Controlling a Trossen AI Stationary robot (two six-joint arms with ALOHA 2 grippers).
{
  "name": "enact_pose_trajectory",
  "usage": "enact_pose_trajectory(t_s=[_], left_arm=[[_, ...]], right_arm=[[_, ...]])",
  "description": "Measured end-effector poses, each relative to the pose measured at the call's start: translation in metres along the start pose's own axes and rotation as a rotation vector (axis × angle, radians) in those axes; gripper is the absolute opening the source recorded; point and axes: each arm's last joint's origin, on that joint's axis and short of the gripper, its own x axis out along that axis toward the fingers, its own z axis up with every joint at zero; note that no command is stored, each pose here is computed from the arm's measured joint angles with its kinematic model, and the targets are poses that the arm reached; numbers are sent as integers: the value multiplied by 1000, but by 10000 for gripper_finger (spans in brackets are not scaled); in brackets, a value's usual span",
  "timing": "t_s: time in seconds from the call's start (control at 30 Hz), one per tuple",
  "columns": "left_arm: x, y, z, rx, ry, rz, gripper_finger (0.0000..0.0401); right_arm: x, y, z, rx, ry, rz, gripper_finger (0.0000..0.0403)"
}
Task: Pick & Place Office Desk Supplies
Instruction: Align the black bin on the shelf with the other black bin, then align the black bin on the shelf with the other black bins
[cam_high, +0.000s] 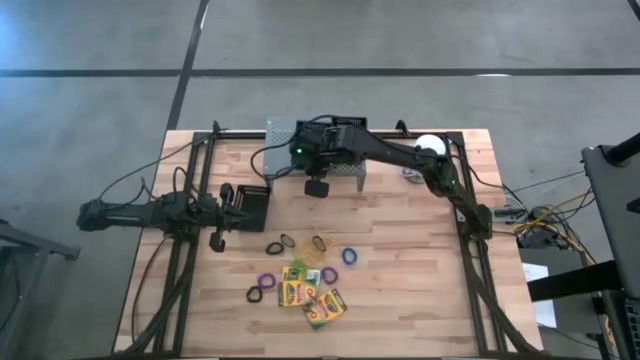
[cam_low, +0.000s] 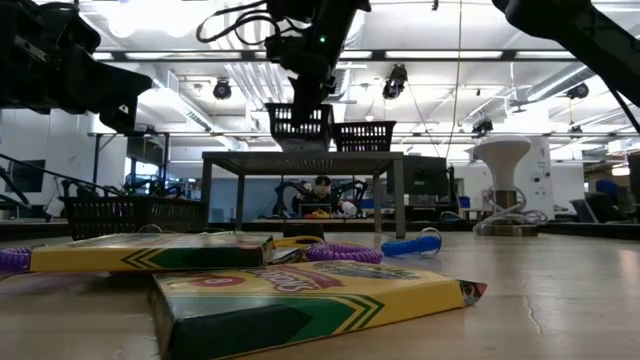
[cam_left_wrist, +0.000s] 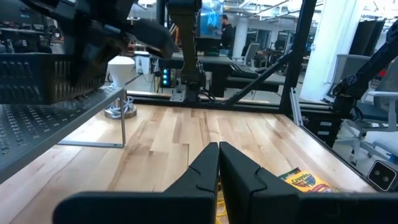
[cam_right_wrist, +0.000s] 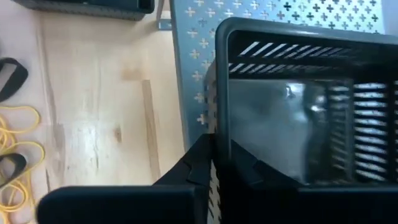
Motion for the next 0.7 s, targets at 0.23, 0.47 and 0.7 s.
enact_pose_trajectory(t_s=[0.23,0.47,0.7], left_arm=[[0,0,0,0,0,0,19],[0,0,0,0,0,0,19],[0,0,0,0,0,0,19]], right_arm=[[0,-2,0,0,1,-7,89],[-18,-1,2,-8,-6,-259,125],[-68,40,6,-11,-140,-234,126]])
